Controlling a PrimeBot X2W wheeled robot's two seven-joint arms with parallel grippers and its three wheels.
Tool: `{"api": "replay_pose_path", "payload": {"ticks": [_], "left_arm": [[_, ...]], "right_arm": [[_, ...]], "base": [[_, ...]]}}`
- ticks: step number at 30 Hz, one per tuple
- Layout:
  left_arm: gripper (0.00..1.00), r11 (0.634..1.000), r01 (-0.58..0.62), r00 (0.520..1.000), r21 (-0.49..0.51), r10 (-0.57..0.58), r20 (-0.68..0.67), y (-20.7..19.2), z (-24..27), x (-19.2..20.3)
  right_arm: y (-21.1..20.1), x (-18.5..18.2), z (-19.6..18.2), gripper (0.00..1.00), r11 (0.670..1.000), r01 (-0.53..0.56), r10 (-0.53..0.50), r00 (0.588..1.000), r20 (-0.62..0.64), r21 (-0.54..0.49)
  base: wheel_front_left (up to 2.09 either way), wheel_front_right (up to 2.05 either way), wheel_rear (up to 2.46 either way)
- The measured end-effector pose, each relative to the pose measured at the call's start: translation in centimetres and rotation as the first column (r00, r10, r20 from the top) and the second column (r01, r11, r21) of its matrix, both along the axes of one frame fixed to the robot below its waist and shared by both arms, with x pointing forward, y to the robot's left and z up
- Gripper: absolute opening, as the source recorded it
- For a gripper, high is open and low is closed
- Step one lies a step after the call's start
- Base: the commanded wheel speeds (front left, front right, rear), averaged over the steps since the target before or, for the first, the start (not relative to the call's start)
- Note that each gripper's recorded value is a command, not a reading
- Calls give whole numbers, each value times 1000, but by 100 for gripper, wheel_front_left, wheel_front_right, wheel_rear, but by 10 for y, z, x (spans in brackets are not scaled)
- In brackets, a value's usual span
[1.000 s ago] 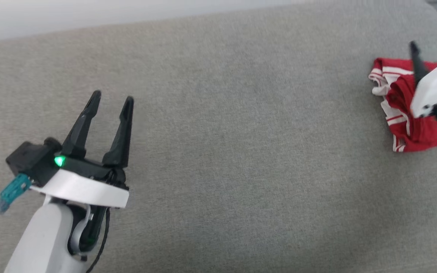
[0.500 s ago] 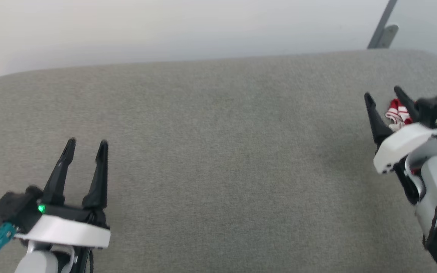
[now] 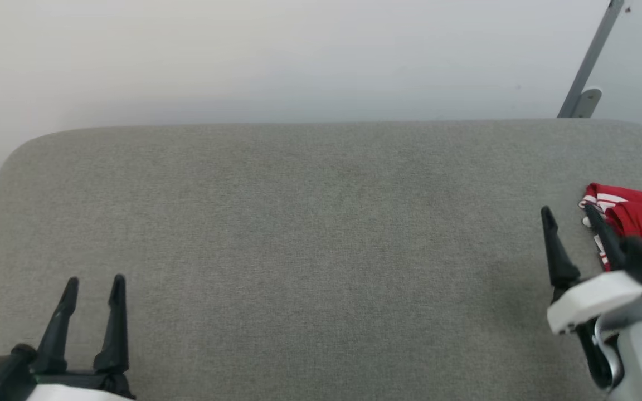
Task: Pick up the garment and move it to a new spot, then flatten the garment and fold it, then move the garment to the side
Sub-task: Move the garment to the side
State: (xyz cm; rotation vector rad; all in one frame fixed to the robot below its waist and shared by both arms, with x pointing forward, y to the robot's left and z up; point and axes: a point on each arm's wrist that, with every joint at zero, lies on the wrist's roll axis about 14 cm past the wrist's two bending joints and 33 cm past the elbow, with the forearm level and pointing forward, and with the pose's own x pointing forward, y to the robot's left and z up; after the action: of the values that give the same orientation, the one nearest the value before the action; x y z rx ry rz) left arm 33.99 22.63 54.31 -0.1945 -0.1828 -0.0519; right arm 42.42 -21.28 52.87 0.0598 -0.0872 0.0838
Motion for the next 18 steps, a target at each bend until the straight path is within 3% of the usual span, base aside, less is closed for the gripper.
{"api": "replay_pose_path", "payload": {"ticks": [18], "left_arm": [[100,994,-105,994,-38,104,-31,20,-12,-32]], "right_arm": [[-1,-55,-33,100,992,87,-83,995,-50,92]], "base": [[0,0,0]]}}
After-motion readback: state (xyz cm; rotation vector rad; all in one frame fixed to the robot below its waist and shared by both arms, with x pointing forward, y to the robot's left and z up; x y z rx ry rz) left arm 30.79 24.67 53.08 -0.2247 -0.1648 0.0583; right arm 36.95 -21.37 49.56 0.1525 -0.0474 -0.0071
